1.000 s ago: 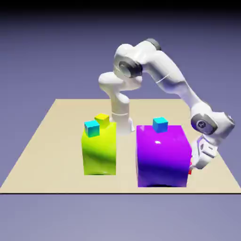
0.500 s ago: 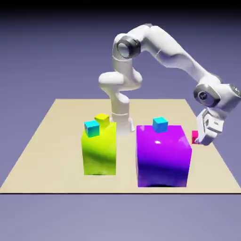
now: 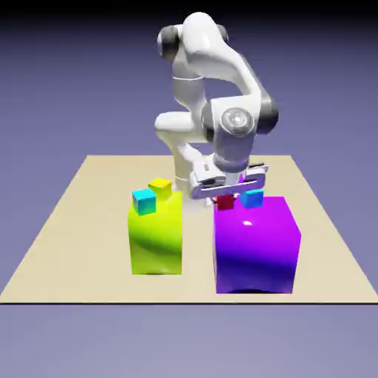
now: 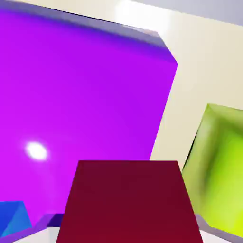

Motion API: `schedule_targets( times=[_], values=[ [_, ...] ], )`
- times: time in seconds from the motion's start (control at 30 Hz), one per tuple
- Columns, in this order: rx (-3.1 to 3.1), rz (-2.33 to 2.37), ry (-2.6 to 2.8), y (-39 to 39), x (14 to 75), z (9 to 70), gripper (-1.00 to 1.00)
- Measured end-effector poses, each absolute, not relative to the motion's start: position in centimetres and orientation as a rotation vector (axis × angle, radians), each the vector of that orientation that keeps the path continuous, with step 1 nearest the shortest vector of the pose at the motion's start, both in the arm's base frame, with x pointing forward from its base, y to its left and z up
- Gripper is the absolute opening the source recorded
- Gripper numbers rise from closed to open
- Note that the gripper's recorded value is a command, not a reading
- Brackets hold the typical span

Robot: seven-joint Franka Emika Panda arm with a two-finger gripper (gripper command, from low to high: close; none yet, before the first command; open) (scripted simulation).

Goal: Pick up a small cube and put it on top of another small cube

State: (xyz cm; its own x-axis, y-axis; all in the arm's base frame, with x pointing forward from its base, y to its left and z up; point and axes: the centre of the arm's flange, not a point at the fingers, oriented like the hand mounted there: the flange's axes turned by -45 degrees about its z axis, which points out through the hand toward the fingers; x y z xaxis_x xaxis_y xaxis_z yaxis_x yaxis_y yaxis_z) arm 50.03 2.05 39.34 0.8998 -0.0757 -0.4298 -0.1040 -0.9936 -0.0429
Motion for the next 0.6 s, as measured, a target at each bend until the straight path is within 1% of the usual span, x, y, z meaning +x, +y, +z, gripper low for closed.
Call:
schedule_targets(
  times=[0.13,0.3,0.37,0.5,0.53,0.6],
  values=[
    [-2.845,0.638,0.722,-7.8,47.8,41.7,-1.00],
    [-2.561,0.629,1.322,-17.9,43.3,43.0,-1.00],
    [-2.494,0.609,1.372,-18.7,42.4,44.0,-1.00],
    [-2.494,0.609,1.370,-17.0,41.5,38.5,-1.00],
    [-2.494,0.609,1.371,-16.7,41.2,37.6,1.00],
    [-2.496,0.610,1.371,-16.8,41.2,37.6,1.00]
  ],
)
